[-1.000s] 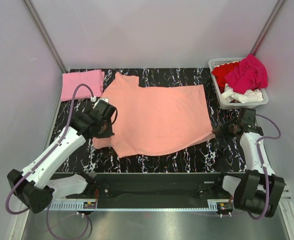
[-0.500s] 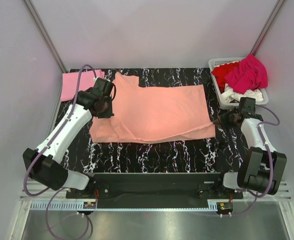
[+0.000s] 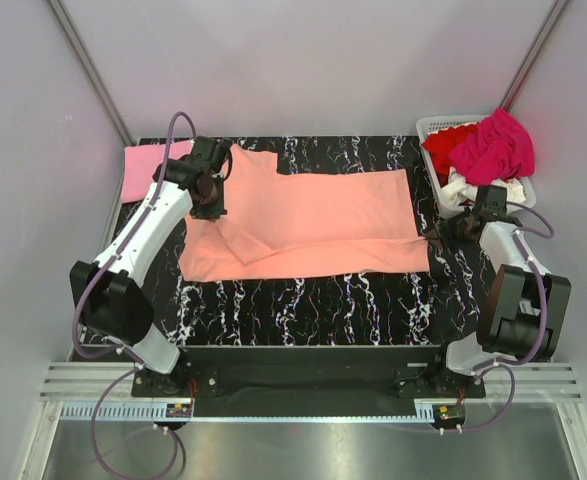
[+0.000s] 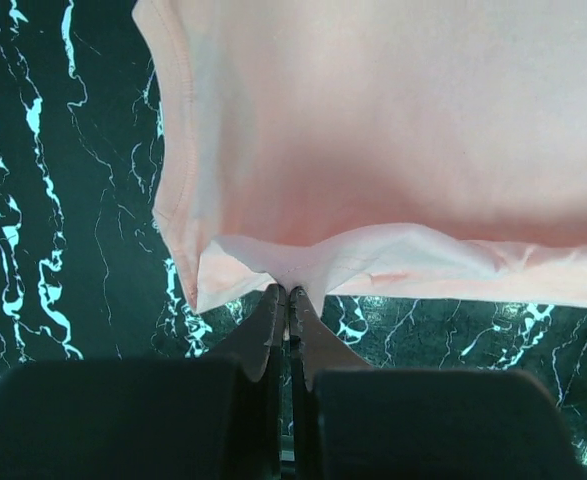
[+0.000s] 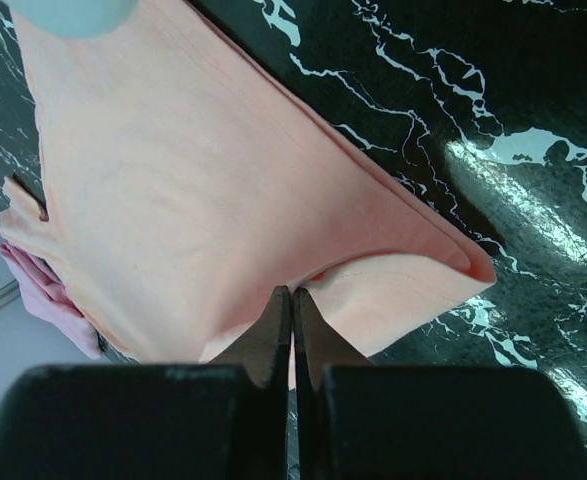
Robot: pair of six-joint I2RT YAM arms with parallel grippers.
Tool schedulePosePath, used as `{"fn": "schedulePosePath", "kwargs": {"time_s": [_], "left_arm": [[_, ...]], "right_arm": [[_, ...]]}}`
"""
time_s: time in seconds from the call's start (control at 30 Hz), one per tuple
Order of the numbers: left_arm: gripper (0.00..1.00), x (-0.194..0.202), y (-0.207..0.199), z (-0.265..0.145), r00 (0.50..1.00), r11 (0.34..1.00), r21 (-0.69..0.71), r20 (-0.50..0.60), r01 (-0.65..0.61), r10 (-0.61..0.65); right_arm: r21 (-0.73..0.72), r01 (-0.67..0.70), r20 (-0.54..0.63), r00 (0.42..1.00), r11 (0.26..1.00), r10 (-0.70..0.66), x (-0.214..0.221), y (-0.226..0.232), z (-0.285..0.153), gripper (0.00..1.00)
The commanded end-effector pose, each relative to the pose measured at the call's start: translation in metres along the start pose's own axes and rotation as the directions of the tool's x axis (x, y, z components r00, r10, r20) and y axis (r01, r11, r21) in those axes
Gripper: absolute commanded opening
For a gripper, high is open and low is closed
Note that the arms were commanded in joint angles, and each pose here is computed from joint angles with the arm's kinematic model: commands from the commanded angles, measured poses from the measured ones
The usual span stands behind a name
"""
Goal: Fold and stack the t-shirts
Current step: Fold the tshirt
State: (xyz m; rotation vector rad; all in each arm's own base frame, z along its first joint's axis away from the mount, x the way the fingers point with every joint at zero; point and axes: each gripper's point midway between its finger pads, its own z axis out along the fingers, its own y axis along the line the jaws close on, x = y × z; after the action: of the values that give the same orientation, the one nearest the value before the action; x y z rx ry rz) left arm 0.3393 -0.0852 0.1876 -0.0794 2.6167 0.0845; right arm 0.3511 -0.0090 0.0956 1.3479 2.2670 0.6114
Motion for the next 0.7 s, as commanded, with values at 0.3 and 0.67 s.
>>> {"fn": "schedulePosePath", "kwargs": {"time_s": [0.3, 0.67], "left_arm": [[0.0, -0.032, 0.002, 0.018, 0.999, 1.0, -0.012, 0.029, -0.021, 0.022], [0.01, -0.035, 0.011, 0.062, 0.999, 0.997, -0.069, -0.038, -0.03, 0.028]], "right_arm": [[-0.016, 0.014, 0.046, 0.999, 1.0, -0.013, -0.029, 0.02, 0.017, 0.0], [0.013, 0.031, 0.003, 1.0, 0.999, -0.031, -0.038, 0.016, 0.053, 0.15]]}}
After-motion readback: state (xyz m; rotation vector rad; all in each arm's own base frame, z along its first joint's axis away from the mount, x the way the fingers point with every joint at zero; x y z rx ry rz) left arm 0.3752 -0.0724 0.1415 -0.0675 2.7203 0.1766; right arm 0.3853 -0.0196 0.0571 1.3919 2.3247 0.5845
